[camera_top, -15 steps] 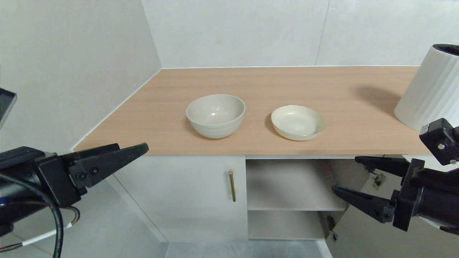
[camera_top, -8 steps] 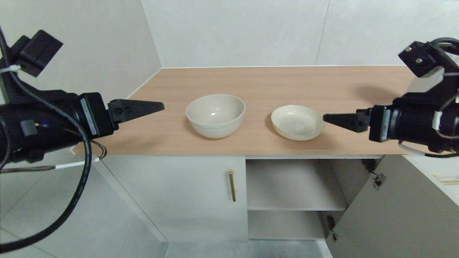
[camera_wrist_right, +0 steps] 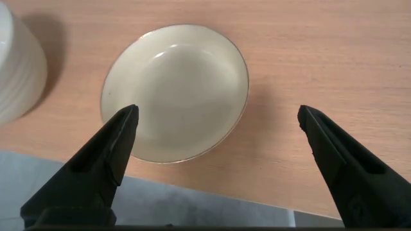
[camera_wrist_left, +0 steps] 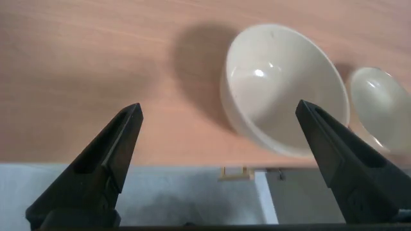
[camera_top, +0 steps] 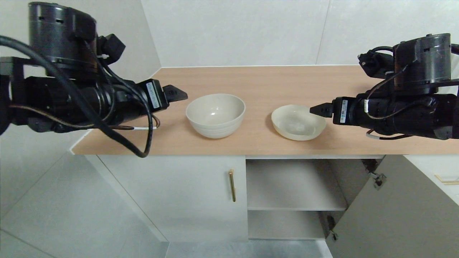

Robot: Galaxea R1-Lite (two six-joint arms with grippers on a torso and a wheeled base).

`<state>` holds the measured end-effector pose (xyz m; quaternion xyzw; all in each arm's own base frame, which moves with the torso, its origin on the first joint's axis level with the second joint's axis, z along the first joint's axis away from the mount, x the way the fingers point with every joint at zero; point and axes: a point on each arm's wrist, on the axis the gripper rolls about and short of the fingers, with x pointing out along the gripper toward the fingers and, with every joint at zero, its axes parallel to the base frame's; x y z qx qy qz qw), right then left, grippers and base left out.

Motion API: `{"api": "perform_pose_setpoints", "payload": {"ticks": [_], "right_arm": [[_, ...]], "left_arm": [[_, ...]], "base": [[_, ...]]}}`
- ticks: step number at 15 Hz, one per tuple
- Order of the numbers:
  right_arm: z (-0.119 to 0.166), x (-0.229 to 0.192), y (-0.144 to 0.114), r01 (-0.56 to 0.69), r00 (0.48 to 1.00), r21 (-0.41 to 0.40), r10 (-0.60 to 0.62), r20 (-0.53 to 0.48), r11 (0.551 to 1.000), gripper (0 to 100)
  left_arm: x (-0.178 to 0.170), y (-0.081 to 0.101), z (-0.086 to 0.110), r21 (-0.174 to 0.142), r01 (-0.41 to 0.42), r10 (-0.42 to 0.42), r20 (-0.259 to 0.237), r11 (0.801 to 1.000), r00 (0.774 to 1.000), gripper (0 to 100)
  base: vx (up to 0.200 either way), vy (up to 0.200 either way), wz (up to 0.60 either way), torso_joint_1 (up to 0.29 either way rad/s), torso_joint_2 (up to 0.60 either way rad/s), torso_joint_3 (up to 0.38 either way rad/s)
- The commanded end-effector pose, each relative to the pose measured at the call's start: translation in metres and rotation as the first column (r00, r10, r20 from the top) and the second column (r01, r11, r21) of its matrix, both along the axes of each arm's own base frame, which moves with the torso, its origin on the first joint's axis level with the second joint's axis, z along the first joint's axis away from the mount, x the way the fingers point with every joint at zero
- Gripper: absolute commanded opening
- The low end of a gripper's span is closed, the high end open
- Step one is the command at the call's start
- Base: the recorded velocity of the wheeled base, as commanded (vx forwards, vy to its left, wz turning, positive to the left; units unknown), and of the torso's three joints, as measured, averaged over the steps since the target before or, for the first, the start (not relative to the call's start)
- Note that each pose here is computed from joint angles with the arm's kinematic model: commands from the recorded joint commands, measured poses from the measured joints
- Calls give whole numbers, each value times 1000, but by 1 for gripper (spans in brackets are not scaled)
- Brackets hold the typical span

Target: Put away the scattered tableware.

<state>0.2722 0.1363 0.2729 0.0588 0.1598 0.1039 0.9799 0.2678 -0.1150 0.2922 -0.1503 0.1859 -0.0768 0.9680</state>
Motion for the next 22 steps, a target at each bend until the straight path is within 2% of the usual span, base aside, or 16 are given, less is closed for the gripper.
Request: {"api": "perform_pose_setpoints", "payload": {"ticks": [1, 2, 4, 6, 12, 13, 19, 22], "right_arm": [[-1, 0, 0, 0, 1000, -3, 0, -2, 1000, 100], [1, 0, 0, 0, 1000, 1, 0, 5, 1000, 100], [-2, 2, 1, -1, 1000, -1, 1, 4, 1000, 100], [-2, 2, 1, -1, 1000, -1, 1, 5, 1000, 100], [-2, 6, 3, 1, 1000, 5, -1, 17, 1000, 100], [-2, 6, 3, -1, 1000, 6, 1, 19, 1000, 100], [-2, 5, 3, 1, 1000, 7, -1, 20, 1000, 100], [-3, 5, 3, 1, 1000, 5, -1, 17, 1000, 100]], "left_arm": [[19, -21, -20, 27, 29, -28, -55, 999, 998, 100], [26, -27, -28, 38, 32, -29, -65, 999, 997, 100], [44, -35, -44, 61, -20, 24, -57, 998, 998, 100], [51, -38, -48, 67, -53, 55, -32, 996, 998, 100], [52, -38, -49, 65, -55, 58, -32, 996, 998, 100], [50, -38, -47, 62, -56, 58, -27, 997, 998, 0], [41, -33, -35, 41, -60, 60, 4, 997, 998, 0], [19, -25, -18, 22, -51, 50, 43, 998, 998, 0]], "base": [[0, 0, 0, 0, 0, 0], [0, 0, 0, 0, 0, 0], [0, 0, 0, 0, 0, 0], [0, 0, 0, 0, 0, 0], [0, 0, 0, 0, 0, 0], [0, 0, 0, 0, 0, 0], [0, 0, 0, 0, 0, 0], [0, 0, 0, 0, 0, 0]]}}
